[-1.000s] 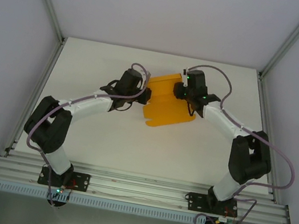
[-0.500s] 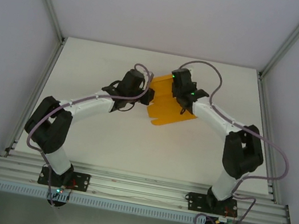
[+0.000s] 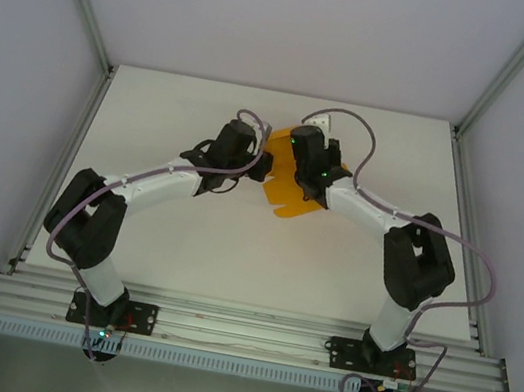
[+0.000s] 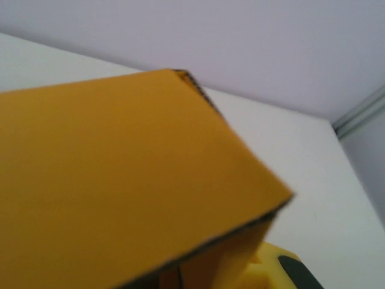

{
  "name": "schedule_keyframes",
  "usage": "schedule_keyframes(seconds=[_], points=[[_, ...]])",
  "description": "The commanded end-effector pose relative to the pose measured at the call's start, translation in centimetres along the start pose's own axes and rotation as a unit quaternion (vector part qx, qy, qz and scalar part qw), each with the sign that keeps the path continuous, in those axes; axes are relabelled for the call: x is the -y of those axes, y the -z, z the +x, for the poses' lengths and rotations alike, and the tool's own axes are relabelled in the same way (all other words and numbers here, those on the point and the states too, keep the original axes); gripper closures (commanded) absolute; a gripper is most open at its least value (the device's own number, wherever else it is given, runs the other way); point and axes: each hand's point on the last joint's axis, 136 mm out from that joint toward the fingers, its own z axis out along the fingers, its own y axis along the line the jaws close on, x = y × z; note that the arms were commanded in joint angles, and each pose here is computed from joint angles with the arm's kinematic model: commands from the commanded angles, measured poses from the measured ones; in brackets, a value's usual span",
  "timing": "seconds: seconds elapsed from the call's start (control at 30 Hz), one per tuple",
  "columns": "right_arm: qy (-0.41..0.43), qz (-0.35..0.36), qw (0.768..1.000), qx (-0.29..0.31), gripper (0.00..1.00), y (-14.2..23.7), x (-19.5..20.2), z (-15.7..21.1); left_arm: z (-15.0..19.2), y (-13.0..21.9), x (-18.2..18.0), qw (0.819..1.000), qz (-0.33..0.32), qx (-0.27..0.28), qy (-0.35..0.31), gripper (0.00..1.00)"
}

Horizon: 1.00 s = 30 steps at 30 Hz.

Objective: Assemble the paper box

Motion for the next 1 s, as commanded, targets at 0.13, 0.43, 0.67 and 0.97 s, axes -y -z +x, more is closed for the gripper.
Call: schedule_keyframes(seconds=[0.13,0.43,0.67,0.97], points=[[0.015,0.166,0.983,-0.079,0.97,-2.1,8.9,4.2,-1.3,2.7,-0.3,1.0,-0.013,0.003,-0.002,1.0],[-0.165,-0.25,0.954,-0.034,0.59,2.8,-1.5,0.0,-1.3,2.2,-0.5,1.0,-0.017,0.0,-0.003,1.0],[-0.184,-0.265,0.946,-0.017,0.51,5.0,-0.3,-1.0,-1.0,2.0,-0.8,1.0,-0.026,-0.003,-0.003,1.0],[-0.179,-0.284,0.942,-0.024,0.36,6.1,-0.4,-0.6,-0.9,1.9,-1.1,1.0,-0.031,-0.001,-0.002,1.0]])
